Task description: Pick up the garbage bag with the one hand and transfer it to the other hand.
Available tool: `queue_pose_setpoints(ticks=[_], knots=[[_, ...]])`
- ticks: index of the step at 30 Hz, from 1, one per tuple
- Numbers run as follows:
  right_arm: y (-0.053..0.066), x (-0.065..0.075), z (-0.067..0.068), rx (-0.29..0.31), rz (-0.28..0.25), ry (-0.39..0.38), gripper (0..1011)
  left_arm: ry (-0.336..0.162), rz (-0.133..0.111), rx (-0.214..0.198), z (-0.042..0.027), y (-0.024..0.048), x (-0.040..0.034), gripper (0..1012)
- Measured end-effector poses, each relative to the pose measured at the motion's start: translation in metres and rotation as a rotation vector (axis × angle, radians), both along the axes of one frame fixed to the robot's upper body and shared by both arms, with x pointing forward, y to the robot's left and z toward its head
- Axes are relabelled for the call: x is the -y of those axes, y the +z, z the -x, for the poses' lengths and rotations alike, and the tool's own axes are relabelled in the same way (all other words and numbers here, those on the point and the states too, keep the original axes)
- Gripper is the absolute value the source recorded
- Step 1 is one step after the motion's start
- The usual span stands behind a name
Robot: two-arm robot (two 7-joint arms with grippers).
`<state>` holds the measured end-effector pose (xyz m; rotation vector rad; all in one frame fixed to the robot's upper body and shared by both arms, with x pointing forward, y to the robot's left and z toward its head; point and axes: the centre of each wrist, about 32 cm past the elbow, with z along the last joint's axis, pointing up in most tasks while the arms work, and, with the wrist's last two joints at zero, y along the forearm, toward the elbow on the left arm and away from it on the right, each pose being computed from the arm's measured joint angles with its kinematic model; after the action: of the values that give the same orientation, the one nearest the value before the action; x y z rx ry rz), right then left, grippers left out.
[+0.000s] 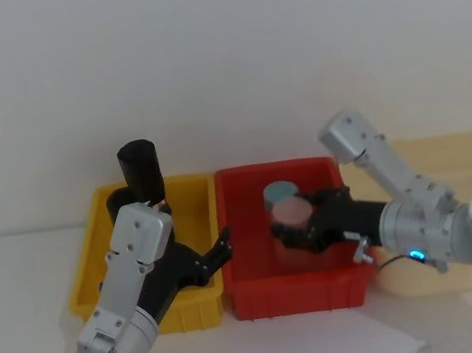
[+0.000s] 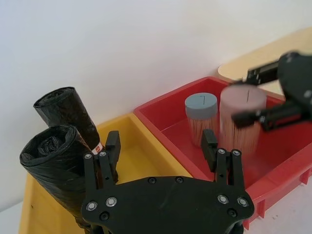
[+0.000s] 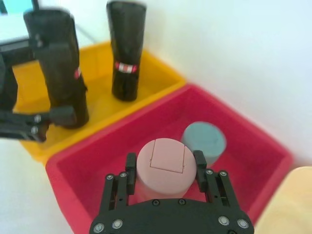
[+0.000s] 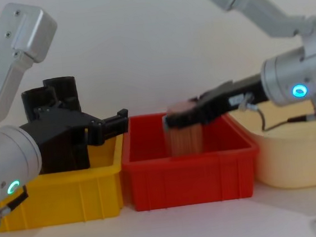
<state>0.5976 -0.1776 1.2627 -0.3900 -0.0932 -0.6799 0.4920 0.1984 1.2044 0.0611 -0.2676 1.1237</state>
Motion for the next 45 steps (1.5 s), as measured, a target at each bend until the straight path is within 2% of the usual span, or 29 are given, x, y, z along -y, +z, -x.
queue_pose_setpoints(ticks=[7, 10, 13, 14, 18, 22, 30, 41, 45], knots=[[0.023, 0.016, 0.007, 0.072, -0.068, -0.039, 684, 0.000, 0.000, 0.000, 0.0000, 0.0000, 0.0000, 1002], [0.038, 0.030, 0.012, 0.119, -0.105, -0.077, 684, 0.000, 0.000, 0.000, 0.0000, 0.0000, 0.0000, 1001], [0.049, 0.041, 0.016, 0.146, -0.127, -0.110, 684, 0.000, 0.000, 0.000, 0.0000, 0.0000, 0.0000, 1002], [0.049, 0.041, 0.016, 0.146, -0.127, -0.110, 684, 0.000, 0.000, 0.000, 0.0000, 0.0000, 0.0000, 1002], [0.061, 0.058, 0.023, 0.182, -0.148, -0.167, 684, 0.000, 0.000, 0.000, 0.0000, 0.0000, 0.0000, 1002], [0.067, 0.072, 0.029, 0.192, -0.153, -0.218, 684, 0.000, 0.000, 0.000, 0.0000, 0.0000, 0.0000, 1002], [0.064, 0.093, 0.038, 0.159, -0.138, -0.307, 684, 0.000, 0.000, 0.000, 0.0000, 0.0000, 0.0000, 1002], [0.041, 0.100, 0.038, 0.068, -0.085, -0.362, 684, 0.000, 0.000, 0.000, 0.0000, 0.0000, 0.0000, 1002], [0.034, 0.100, 0.037, 0.044, -0.067, -0.374, 751, 0.000, 0.000, 0.000, 0.0000, 0.0000, 0.0000, 1002]])
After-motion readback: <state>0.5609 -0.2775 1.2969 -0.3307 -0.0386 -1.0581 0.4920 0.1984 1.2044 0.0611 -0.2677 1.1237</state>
